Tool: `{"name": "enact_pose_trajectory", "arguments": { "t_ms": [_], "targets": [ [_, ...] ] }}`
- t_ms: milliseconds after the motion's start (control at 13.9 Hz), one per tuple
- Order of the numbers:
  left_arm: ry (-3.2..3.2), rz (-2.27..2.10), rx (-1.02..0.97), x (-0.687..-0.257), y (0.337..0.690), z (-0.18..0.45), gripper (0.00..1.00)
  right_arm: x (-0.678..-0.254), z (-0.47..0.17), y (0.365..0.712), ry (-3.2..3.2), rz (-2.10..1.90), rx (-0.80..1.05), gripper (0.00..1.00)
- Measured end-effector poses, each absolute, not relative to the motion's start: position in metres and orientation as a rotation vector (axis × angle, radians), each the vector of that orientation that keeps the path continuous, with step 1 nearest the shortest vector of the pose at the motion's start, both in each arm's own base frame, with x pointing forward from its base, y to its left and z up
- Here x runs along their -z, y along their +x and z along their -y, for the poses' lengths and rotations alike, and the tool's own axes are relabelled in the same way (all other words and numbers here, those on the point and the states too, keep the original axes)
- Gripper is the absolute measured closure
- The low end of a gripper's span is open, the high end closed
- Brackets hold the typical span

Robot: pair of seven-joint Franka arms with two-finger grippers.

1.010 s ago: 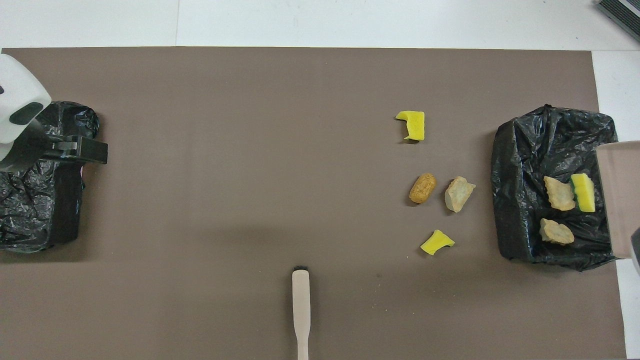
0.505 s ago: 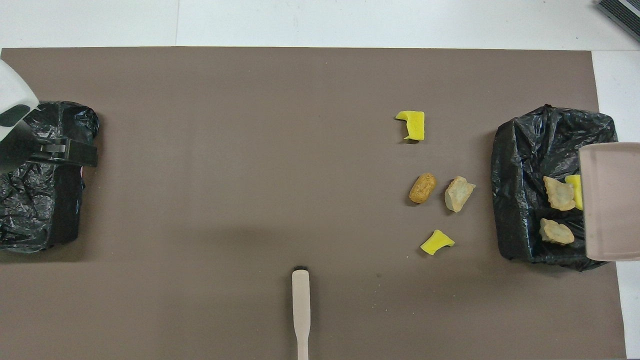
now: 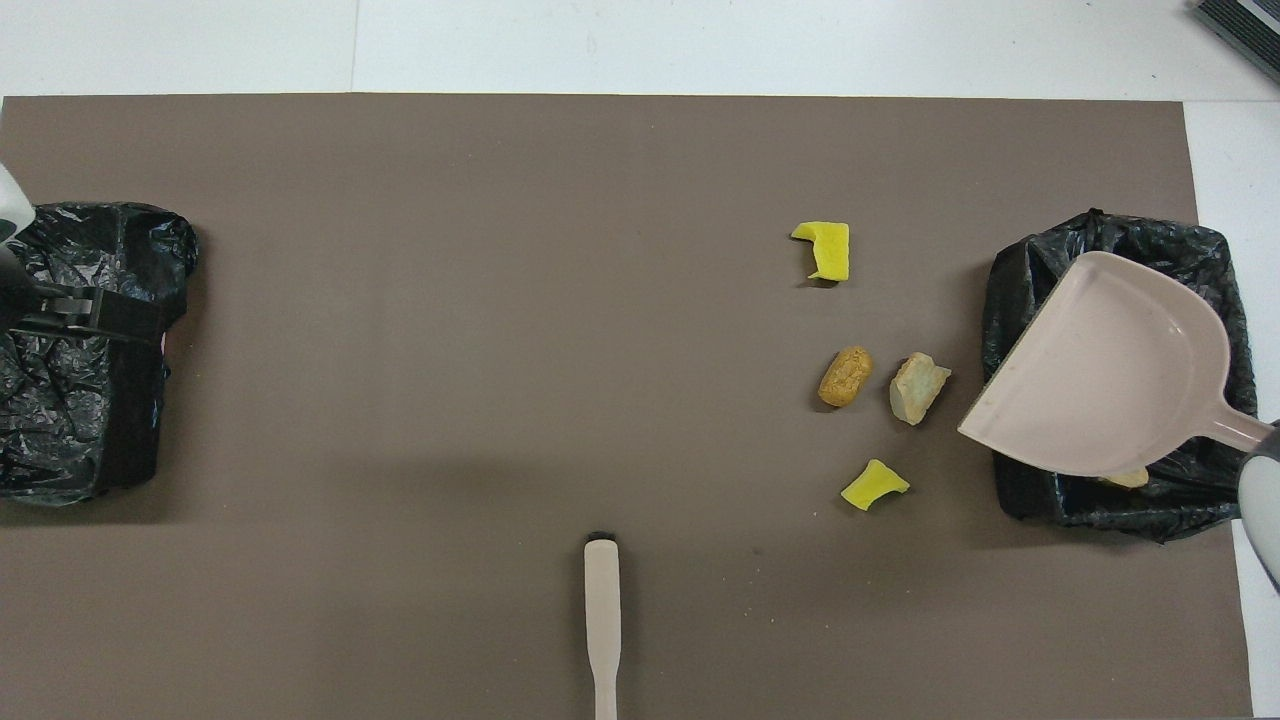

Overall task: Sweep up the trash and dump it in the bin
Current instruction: 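Carry the empty dustpan with the right gripper to the table center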

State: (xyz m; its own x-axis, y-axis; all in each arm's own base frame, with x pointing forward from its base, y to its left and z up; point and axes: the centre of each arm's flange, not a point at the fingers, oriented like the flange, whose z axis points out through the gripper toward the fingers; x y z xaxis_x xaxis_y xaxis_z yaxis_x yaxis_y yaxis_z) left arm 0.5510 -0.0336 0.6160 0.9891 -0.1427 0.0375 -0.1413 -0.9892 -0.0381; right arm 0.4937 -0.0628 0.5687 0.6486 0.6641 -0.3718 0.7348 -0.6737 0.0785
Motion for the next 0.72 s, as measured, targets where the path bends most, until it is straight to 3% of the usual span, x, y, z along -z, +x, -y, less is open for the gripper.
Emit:
{"name": "enact_pose_trajectory", "arguments": {
  "t_ms": [722],
  "targets": [
    [-3.098,-0.219,0.062,-0.617,0.551,0.033,0.0,-0.522,-0.117,0.508,2.981,-0.586,0.304,0.68]
  ]
}}
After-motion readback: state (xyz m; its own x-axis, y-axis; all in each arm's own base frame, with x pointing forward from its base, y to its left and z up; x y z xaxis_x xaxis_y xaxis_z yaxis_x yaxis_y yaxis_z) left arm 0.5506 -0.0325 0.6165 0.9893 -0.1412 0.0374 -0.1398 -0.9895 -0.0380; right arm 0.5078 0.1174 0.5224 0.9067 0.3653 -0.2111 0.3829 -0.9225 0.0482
